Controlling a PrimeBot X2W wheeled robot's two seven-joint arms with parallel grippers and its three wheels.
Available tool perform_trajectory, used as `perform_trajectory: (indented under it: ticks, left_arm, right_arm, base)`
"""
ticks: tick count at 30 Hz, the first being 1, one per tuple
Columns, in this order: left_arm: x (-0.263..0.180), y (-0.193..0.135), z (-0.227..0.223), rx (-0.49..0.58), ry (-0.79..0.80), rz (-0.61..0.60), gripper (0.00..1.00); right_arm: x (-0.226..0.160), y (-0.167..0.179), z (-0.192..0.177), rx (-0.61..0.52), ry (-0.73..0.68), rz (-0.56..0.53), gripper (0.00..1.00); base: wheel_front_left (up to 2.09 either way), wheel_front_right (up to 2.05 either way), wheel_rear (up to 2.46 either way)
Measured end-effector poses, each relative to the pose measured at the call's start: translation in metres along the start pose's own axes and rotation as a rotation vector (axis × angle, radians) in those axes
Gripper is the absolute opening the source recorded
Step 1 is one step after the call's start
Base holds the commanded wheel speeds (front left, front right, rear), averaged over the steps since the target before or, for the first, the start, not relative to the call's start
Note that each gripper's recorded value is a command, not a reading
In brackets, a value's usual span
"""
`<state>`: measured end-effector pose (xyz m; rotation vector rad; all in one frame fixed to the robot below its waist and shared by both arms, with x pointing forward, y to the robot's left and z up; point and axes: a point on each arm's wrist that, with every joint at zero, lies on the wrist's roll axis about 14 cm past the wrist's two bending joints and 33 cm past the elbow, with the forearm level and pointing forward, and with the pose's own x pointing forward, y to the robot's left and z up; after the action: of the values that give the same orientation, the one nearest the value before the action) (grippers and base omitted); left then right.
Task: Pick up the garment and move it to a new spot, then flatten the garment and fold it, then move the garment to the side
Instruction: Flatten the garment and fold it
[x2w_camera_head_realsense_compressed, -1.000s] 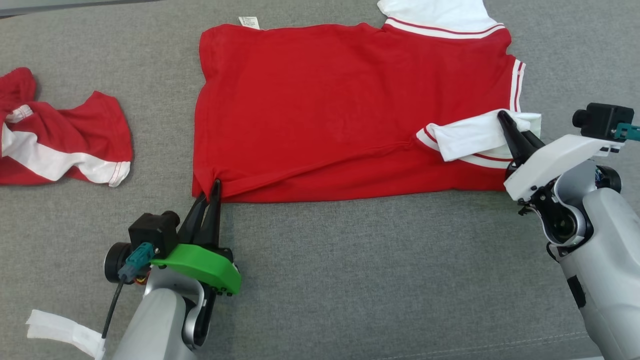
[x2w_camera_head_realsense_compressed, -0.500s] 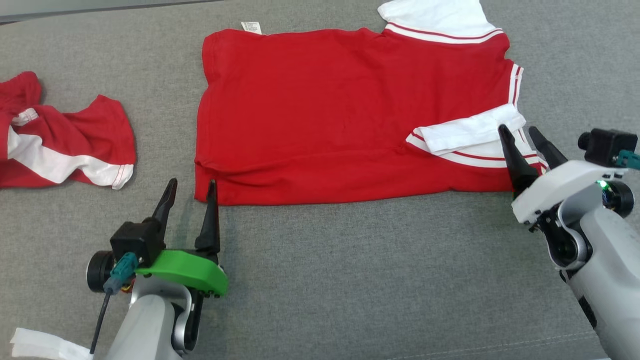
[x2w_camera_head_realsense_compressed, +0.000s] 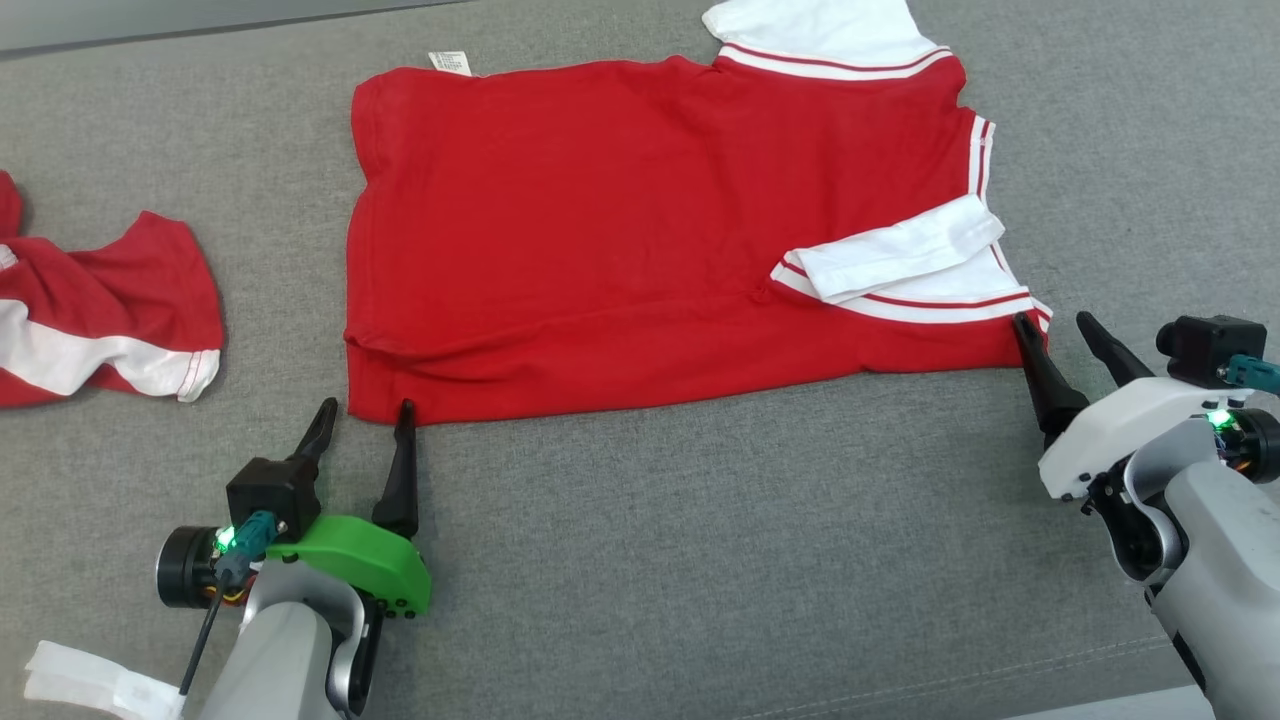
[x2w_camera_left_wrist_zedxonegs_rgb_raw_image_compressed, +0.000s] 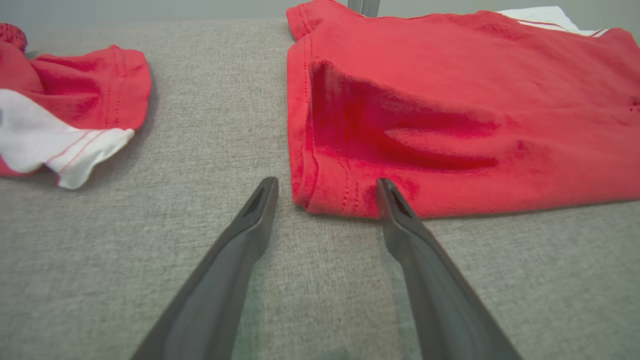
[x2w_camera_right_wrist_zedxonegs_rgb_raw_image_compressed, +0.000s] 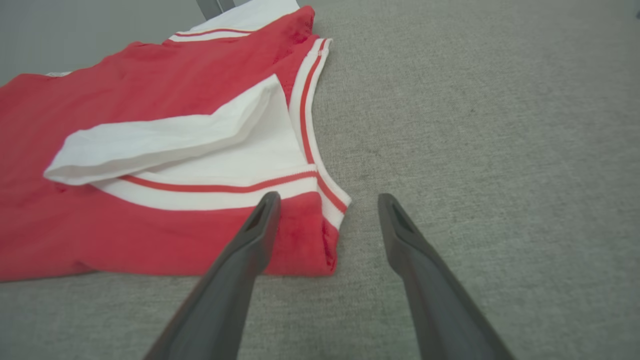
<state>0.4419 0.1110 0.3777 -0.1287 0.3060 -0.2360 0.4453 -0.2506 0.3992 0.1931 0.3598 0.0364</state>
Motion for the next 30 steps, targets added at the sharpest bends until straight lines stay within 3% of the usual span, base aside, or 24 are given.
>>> perform_trajectory:
  ticks: [8, 9, 10, 11, 12, 13, 21, 30]
  left_arm:
    - [0.014, 0.003, -0.010, 0.016, 0.042, -0.014, 1.00]
    - [0.016, 0.003, -0.010, -0.001, 0.046, -0.012, 0.91]
    - [0.017, 0.002, -0.011, -0.008, 0.049, -0.014, 0.34]
    - [0.018, 0.002, -0.011, -0.008, 0.050, -0.018, 0.00]
    - [0.019, 0.001, -0.011, -0.012, 0.052, -0.020, 0.00]
    - [0.019, 0.000, -0.011, -0.023, 0.052, -0.020, 0.00]
    - [-0.002, 0.001, 0.008, -0.091, -0.026, 0.016, 0.00]
    - [-0.061, 0.001, 0.004, -0.128, -0.062, 0.077, 0.00]
  right_arm:
    - [0.013, 0.001, -0.023, -0.006, 0.090, -0.019, 1.00]
    - [0.015, 0.004, -0.024, -0.002, 0.093, -0.017, 1.00]
    - [0.017, 0.006, -0.026, 0.005, 0.099, -0.016, 1.00]
    - [0.018, 0.008, -0.028, 0.018, 0.104, -0.015, 0.43]
    - [0.019, 0.010, -0.028, 0.034, 0.103, -0.014, 0.04]
    - [0.020, 0.013, -0.028, 0.040, 0.099, -0.008, 0.00]
    - [0.007, 0.025, -0.016, 0.117, 0.009, 0.015, 0.00]
    - [-0.039, 0.021, -0.017, 0.171, -0.049, 0.025, 0.00]
  base:
    - [0.00, 0.00, 0.00]
    - [0.00, 0.00, 0.00]
    - [0.00, 0.00, 0.00]
    - [0.00, 0.00, 0.00]
    - [0.00, 0.00, 0.00]
    - [0.00, 0.00, 0.00]
    - [0.00, 0.00, 0.00]
    - [0.00, 0.00, 0.00]
